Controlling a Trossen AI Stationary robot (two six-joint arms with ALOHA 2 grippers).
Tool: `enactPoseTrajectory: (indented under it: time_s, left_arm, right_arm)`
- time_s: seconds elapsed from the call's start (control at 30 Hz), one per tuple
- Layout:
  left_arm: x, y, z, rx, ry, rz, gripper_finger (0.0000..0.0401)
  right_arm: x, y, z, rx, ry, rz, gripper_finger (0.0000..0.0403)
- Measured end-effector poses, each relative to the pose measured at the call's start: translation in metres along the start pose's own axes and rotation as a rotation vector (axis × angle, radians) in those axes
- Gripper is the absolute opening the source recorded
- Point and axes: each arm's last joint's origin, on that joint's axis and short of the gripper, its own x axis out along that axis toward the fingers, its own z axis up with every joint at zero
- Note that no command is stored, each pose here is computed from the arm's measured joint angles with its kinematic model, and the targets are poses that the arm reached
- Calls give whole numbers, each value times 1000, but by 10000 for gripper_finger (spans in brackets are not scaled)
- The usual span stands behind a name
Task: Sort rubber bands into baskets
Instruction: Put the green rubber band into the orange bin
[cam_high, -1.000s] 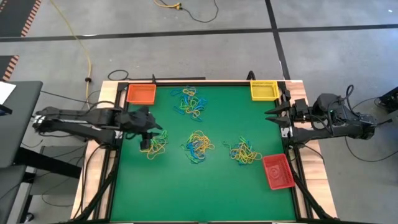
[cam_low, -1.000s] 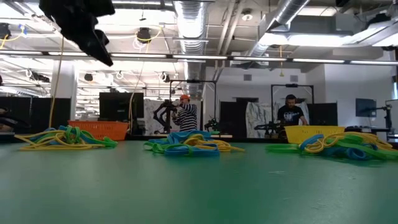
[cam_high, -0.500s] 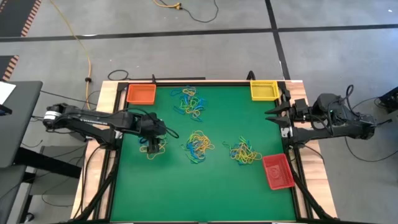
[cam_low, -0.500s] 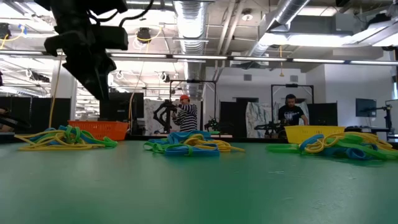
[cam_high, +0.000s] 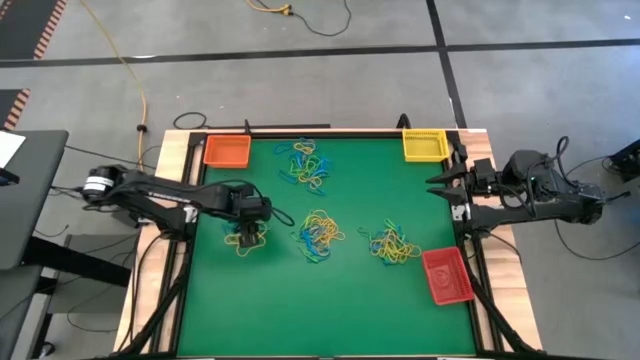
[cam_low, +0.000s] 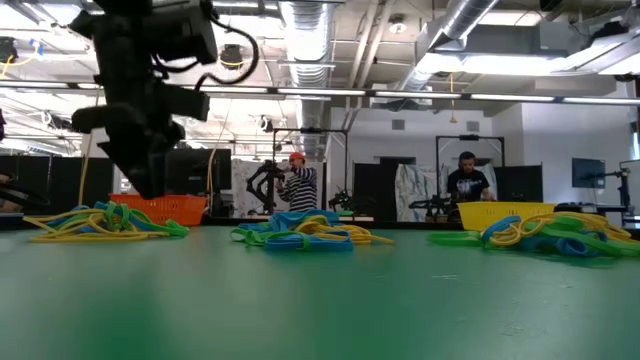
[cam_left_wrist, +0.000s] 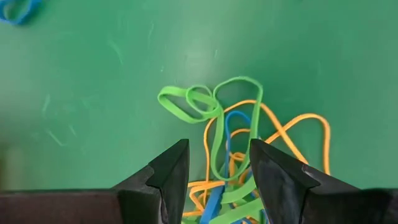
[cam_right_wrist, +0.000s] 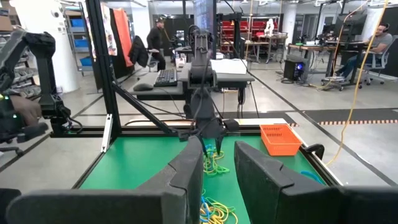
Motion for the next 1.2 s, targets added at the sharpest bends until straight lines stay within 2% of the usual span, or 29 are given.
enactPoseTrajectory:
  time_s: [0.13, 0.27, 0.37, 0.57, 0.73, 0.9, 1.07, 1.2]
  left_arm:
    - [7, 4, 1, -19, 29, 8, 155]
    - [15, 7, 2, -29, 80, -61, 135]
    - [23, 9, 2, -34, 121, -74, 116]
    - [32, 11, 3, -11, 160, -111, 63]
    - [32, 12, 3, -5, 152, -80, 7]
    - [25, 12, 7, -7, 121, -102, 3]
    - [5, 15, 14, -5, 35, -109, 0]
    - [-14, 19, 17, -8, -31, -57, 0]
  right_arm:
    - [0, 0, 0, 0, 1, 1, 127]
    - [0, 0, 0, 0, 1, 0, 127]
    - [0, 0, 0, 0, 1, 0, 127]
    - [0, 0, 0, 0, 1, 0, 127]
    - [0, 0, 0, 0, 1, 0, 127]
    - [0, 0, 0, 0, 1, 0, 127]
    - [0, 0, 0, 0, 1, 0, 127]
    - [0, 0, 0, 0, 1, 0, 127]
